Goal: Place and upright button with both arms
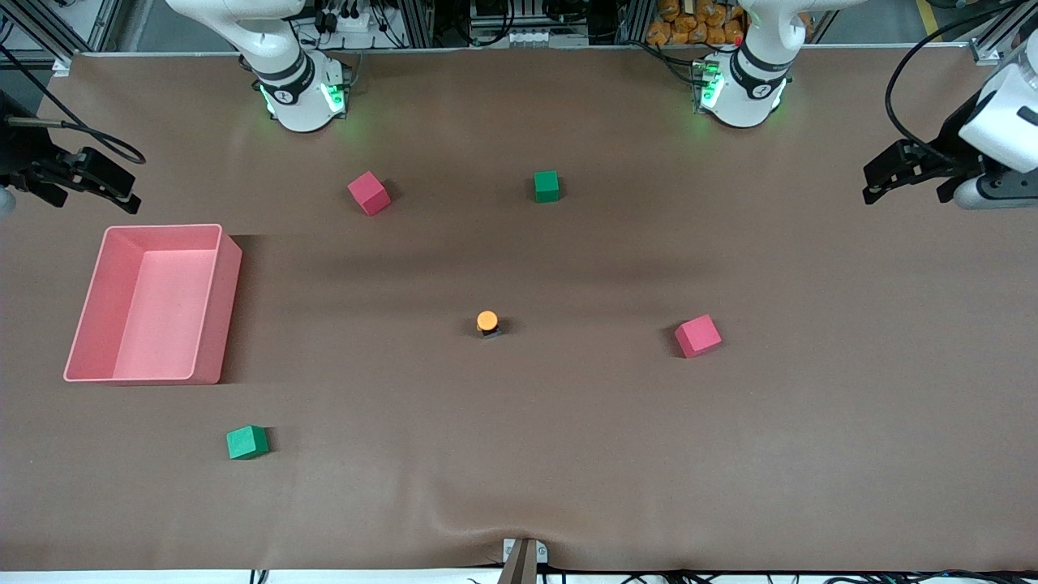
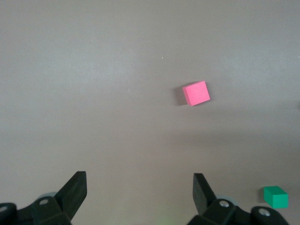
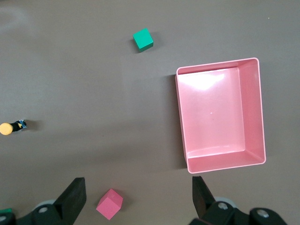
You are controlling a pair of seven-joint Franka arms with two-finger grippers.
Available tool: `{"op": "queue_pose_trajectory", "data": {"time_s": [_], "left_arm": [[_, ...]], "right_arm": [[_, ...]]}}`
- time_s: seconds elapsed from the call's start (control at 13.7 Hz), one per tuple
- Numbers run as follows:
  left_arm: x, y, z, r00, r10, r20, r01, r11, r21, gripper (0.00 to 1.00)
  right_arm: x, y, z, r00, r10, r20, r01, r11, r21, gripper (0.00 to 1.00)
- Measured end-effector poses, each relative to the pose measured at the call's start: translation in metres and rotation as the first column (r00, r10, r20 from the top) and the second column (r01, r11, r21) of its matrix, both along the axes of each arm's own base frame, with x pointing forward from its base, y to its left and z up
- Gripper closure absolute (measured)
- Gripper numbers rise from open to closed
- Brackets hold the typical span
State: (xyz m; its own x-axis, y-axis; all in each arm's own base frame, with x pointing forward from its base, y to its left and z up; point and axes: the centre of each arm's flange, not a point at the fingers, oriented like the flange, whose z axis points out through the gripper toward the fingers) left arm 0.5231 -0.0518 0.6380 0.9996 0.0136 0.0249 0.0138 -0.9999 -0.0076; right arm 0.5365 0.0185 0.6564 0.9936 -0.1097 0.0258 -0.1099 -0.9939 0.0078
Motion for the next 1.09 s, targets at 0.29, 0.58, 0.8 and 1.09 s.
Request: {"op": "queue_pose_trajectory", "data": {"time_s": [0.29, 0.58, 0.8, 1.09], "left_arm": [[0.000, 0.008, 0.014, 0.999, 0.009, 0.031, -0.010, 1.000, 0.021, 0.00], [-0.002, 0.018, 0.014, 1.000, 0.026, 0.008, -0.026, 0.999, 0.038, 0.00], [-0.003, 0.020, 0.019, 1.000, 0.031, 0.008, -0.031, 0.999, 0.038, 0.00], [-0.006, 0.020, 0.022, 1.000, 0.030, -0.005, -0.030, 0.999, 0.039, 0.00]], "right_arm": [[0.000, 0.000, 0.000, 1.000, 0.001, 0.000, -0.001, 1.000, 0.000, 0.00], [0.000, 0.001, 0.000, 1.000, 0.001, 0.000, -0.001, 1.000, 0.000, 0.00], [0.000, 0.001, 0.000, 1.000, 0.001, -0.001, -0.001, 1.000, 0.000, 0.00], [0.000, 0.001, 0.000, 1.000, 0.001, -0.001, -0.001, 1.000, 0.000, 0.00]]}}
